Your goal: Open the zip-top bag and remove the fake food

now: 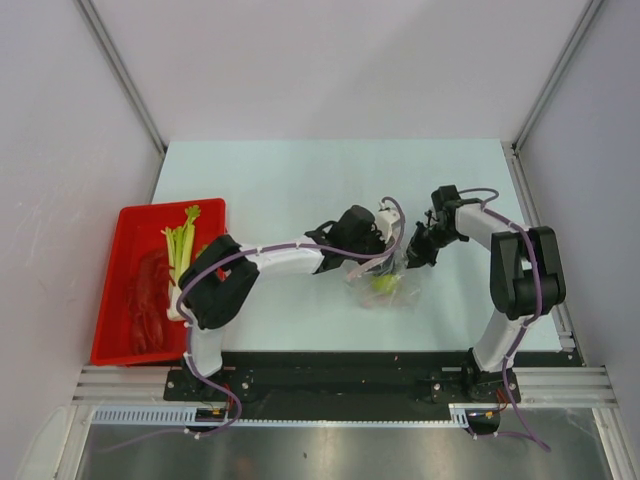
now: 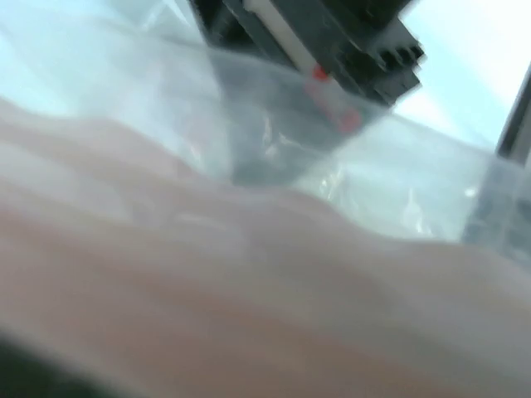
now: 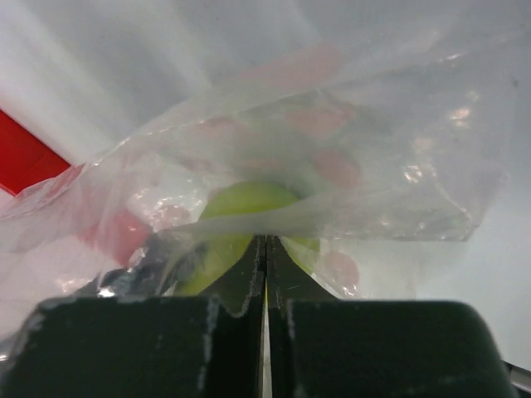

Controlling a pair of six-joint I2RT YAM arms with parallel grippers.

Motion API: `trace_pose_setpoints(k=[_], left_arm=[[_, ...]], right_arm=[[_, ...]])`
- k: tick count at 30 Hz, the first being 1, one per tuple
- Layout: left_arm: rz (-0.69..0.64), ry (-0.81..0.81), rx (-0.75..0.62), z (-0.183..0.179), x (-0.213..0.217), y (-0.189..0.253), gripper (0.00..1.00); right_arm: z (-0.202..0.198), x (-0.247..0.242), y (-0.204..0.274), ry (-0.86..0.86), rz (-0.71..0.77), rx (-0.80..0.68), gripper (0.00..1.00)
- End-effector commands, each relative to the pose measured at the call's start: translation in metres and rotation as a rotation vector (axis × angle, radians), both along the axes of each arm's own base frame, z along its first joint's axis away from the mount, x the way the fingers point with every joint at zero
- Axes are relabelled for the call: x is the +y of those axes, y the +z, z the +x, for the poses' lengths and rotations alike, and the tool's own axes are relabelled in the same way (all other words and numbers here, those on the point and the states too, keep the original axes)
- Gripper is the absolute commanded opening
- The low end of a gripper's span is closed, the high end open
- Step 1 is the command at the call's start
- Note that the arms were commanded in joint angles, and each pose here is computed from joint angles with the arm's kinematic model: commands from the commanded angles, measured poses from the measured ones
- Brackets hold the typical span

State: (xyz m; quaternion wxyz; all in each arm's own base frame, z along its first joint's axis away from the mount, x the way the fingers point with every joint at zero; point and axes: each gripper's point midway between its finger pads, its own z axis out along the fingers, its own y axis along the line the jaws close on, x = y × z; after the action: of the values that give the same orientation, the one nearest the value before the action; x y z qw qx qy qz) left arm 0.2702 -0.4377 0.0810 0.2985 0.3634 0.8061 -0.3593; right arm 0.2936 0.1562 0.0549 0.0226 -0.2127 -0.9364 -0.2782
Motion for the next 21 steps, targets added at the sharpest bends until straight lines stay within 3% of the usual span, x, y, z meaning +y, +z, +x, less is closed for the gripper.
trace_pose_setpoints(k=[1,2,7,10,11,14,21], left_arm=[[0.050,0.045,-0.061,0.012,0.004,-0.006,0.22],[0.057,0.043,-0.062,0.012,0.005,-0.006,0.14],[0.100,0.044,-0.053,0.012,0.017,-0.002,0.00],[0.103,0.056,-0.032,0.015,0.027,0.005,0.00],[0.104,0.073,-0.025,0.019,0.032,0.008,0.00],[0.112,0.123,0.019,0.027,0.046,0.023,0.00],[0.089,0.150,0.119,0.034,0.052,0.053,0.00]], right_arm=[[-0.010,0.011,0.013,0.020,0.064,0.042,0.00],[-0.010,0.007,0.014,0.018,0.056,0.037,0.00],[-0.010,-0.033,0.022,-0.004,-0.038,-0.019,0.10],[-0.018,-0.048,0.025,0.016,-0.093,-0.023,0.29],[-0.020,-0.051,0.028,0.025,-0.106,-0.037,0.41],[-0.031,-0.056,0.034,0.072,-0.152,-0.053,0.58],[-0.049,-0.040,0.042,0.168,-0.118,-0.060,0.78]])
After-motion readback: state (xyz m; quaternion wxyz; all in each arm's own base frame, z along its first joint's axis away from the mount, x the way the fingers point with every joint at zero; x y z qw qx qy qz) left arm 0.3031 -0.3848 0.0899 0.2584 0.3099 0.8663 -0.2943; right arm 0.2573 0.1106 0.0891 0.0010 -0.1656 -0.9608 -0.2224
